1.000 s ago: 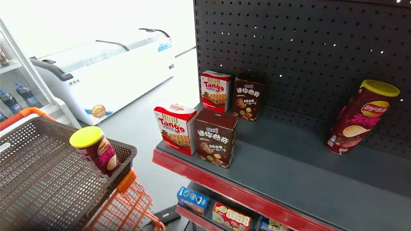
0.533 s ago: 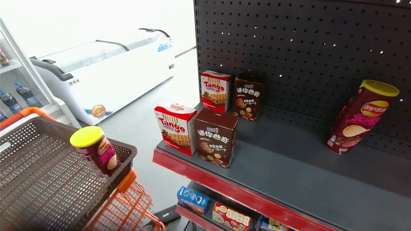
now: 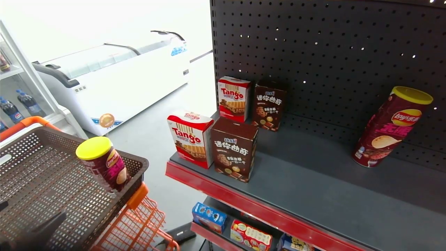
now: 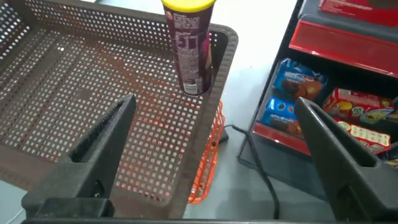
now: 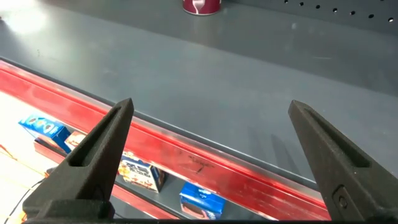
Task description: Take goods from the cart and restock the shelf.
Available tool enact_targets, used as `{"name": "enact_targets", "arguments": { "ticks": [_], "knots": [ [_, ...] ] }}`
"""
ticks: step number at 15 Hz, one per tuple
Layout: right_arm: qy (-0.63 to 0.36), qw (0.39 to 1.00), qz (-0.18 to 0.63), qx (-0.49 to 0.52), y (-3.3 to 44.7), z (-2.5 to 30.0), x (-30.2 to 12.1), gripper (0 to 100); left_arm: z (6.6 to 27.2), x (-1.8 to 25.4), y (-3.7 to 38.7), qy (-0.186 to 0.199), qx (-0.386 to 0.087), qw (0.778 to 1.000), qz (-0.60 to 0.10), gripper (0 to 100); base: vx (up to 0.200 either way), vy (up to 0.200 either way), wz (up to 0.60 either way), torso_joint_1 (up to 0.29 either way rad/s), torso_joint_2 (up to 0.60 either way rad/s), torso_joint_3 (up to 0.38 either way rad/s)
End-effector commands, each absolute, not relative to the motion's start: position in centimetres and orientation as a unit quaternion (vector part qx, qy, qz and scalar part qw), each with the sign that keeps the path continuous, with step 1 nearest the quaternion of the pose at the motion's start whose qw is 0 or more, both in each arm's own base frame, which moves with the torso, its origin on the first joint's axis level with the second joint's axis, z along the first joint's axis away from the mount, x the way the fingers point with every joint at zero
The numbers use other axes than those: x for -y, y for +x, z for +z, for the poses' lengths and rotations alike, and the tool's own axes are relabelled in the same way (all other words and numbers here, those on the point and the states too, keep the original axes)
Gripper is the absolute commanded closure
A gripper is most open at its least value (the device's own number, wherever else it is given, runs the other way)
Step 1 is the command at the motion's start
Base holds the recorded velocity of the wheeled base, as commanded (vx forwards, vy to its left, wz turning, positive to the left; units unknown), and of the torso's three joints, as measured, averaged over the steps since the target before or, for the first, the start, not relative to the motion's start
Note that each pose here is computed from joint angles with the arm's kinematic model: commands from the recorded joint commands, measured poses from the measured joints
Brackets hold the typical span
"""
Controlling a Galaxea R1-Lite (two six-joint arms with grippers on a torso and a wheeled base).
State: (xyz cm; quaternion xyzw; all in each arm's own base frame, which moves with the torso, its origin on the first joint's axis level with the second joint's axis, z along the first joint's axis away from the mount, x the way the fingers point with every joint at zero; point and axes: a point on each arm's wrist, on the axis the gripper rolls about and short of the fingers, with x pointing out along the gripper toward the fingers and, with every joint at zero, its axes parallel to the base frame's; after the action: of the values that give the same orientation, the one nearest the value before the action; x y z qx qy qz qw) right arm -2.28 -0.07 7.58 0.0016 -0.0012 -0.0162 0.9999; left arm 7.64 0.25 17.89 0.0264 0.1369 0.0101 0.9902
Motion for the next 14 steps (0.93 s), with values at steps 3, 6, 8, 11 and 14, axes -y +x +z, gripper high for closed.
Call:
{"name": "enact_targets", "arguments": {
  "ticks": [3,6,8,11,14],
  "knots": [
    [0.002,1.0,-0.016,0.001,-2.3,7.6,0.1,0,15.7,-2.2,15.9,0.016,-0.205,0.978,0.038,0,0.0,0.0,0.0,0.0,0.0,0.0],
    [0.002,1.0,-0.016,0.001,-2.3,7.6,0.1,0,13.6,-2.6,19.9,0.02,-0.172,0.984,0.034,0,0.0,0.0,0.0,0.0,0.0,0.0],
    [0.002,1.0,-0.016,0.001,-2.3,7.6,0.1,0,12.1,-2.4,21.4,0.024,-0.164,0.986,0.027,0,0.0,0.0,0.0,0.0,0.0,0.0],
    [0.002,1.0,-0.015,0.001,-2.3,7.6,0.1,0,10.2,-2.8,23.3,0.036,-0.171,0.984,0.029,0,0.0,0.0,0.0,0.0,0.0,0.0],
    [0.002,1.0,-0.016,0.001,-2.3,7.6,0.1,0,9.3,-3.2,25.7,0.035,-0.149,0.988,0.031,0,0.0,0.0,0.0,0.0,0.0,0.0]
  ]
}}
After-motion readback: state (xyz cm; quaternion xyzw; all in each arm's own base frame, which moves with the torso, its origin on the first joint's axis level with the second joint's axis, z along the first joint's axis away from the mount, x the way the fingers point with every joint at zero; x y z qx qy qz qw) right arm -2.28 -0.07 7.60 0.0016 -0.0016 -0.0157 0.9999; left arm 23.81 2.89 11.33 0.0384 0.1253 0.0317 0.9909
